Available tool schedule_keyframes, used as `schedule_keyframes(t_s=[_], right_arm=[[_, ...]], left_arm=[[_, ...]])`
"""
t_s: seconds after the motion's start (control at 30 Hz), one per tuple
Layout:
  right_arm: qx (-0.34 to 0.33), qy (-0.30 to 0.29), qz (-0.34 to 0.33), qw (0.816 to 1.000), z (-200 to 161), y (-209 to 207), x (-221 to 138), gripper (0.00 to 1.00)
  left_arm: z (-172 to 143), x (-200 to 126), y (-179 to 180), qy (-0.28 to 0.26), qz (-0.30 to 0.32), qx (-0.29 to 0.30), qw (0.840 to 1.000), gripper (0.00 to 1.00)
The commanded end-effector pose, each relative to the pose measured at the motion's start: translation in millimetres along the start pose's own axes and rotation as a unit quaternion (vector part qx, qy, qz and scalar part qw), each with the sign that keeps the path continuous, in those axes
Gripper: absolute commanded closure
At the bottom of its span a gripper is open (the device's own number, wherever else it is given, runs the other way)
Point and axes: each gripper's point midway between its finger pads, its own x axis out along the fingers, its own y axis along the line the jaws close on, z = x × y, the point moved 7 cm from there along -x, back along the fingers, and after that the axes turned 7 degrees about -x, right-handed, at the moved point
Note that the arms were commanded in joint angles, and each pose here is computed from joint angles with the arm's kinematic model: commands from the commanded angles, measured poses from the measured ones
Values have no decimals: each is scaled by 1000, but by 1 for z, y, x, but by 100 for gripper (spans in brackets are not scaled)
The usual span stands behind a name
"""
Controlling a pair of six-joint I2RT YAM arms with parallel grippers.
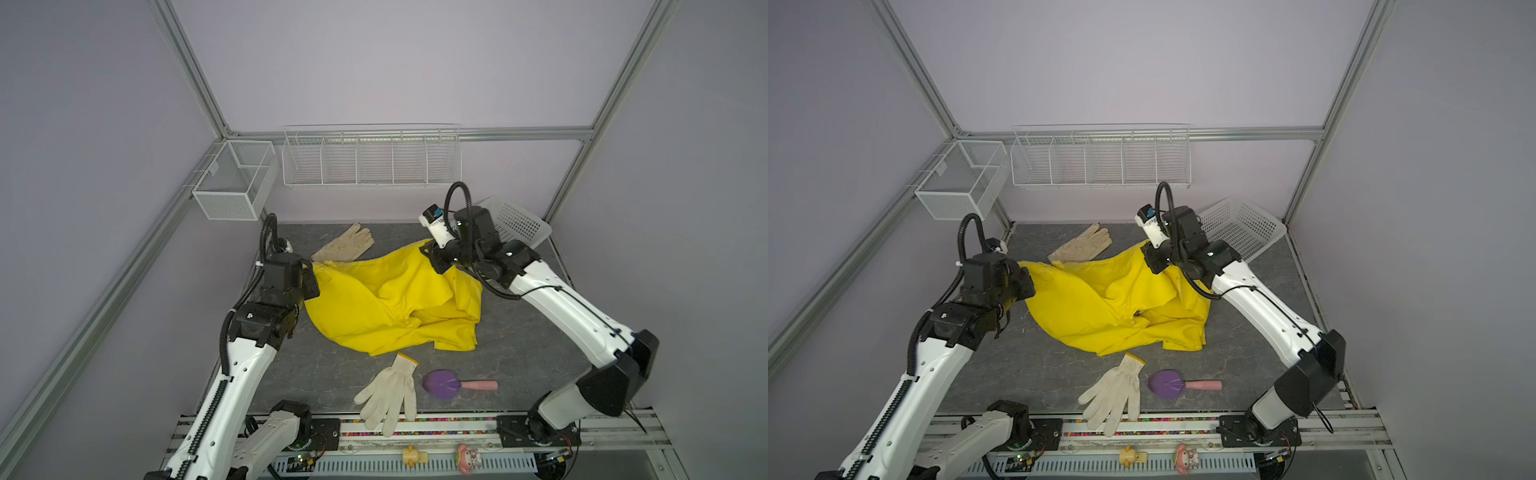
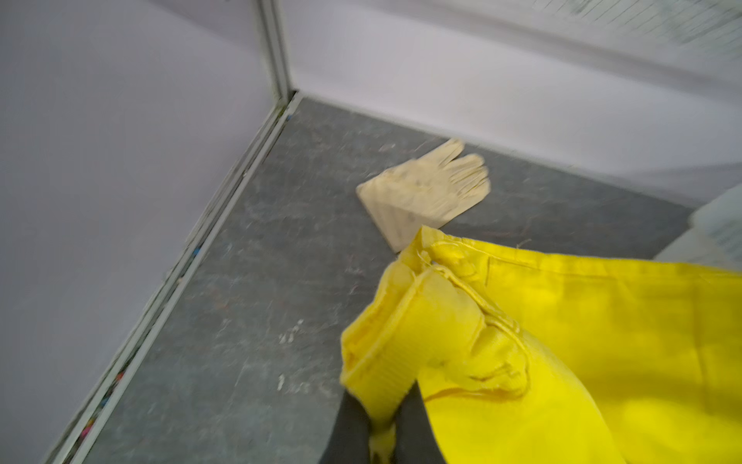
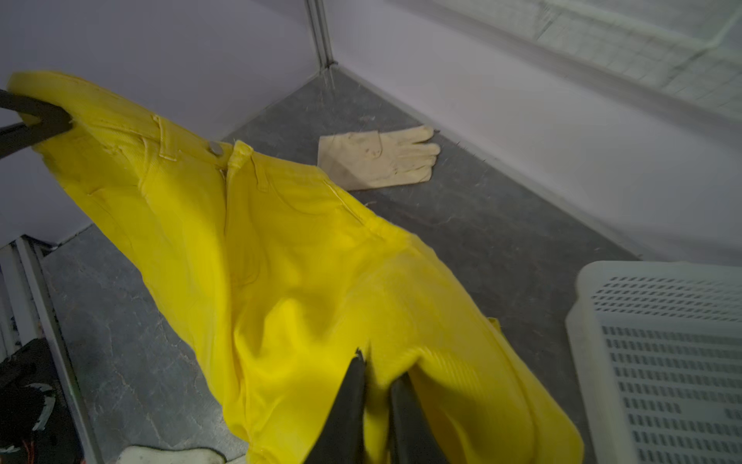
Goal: Fold and stack the trousers
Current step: Flatten out the trousers at the center of the table.
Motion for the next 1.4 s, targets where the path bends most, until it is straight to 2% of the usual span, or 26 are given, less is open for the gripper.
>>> schedule_keyframes(t_s=[0.0,0.1,0.2,0.3,0.37,0.47,0.53,0.6,0.67,0.73,0.77,0.83,0.87,0.97,1.17,1.27,1.37], right_arm=[[26,6,54,998,-14,21,33,84],[40,49,70,996,-47,26,70,83],[44,102,78,991,-82,29,96,82],[47,145,84,985,-108,31,110,82],[41,147,84,985,-108,32,110,80],[23,143,70,987,-100,26,102,68],[28,148,62,987,-99,17,94,59],[49,147,53,987,-99,4,83,47],[67,150,39,986,-103,-8,69,35],[90,149,16,985,-110,-20,54,30],[102,146,4,984,-113,-27,47,26],[124,145,-20,981,-123,-39,33,17],[132,145,-29,980,-128,-44,27,16],[159,148,-48,975,-144,-55,14,14],[191,172,-99,961,-162,-71,16,12],[204,188,-138,951,-170,-80,22,11],[212,195,-147,946,-175,-85,34,11]], left_arm=[[-21,10,37,-11,119,-23,993,100],[-51,24,64,35,202,-64,977,100],[-70,30,76,58,242,-73,966,100],[-92,39,90,95,277,-110,950,100],[-102,39,97,107,303,-125,939,100],[-107,34,103,108,320,-149,930,96],[-105,26,109,105,324,-179,923,85],[-97,19,109,98,308,-201,925,77],[-85,11,106,96,287,-213,929,65],[-73,8,100,101,267,-214,934,53],[-68,8,96,107,253,-212,938,42],[-59,11,86,122,226,-210,943,34],[-55,13,82,127,214,-211,945,32],[-47,27,67,130,154,-208,957,32],[-58,85,36,181,56,-242,952,32],[-68,112,27,207,38,-244,947,32],[-76,134,21,221,33,-229,947,33]])
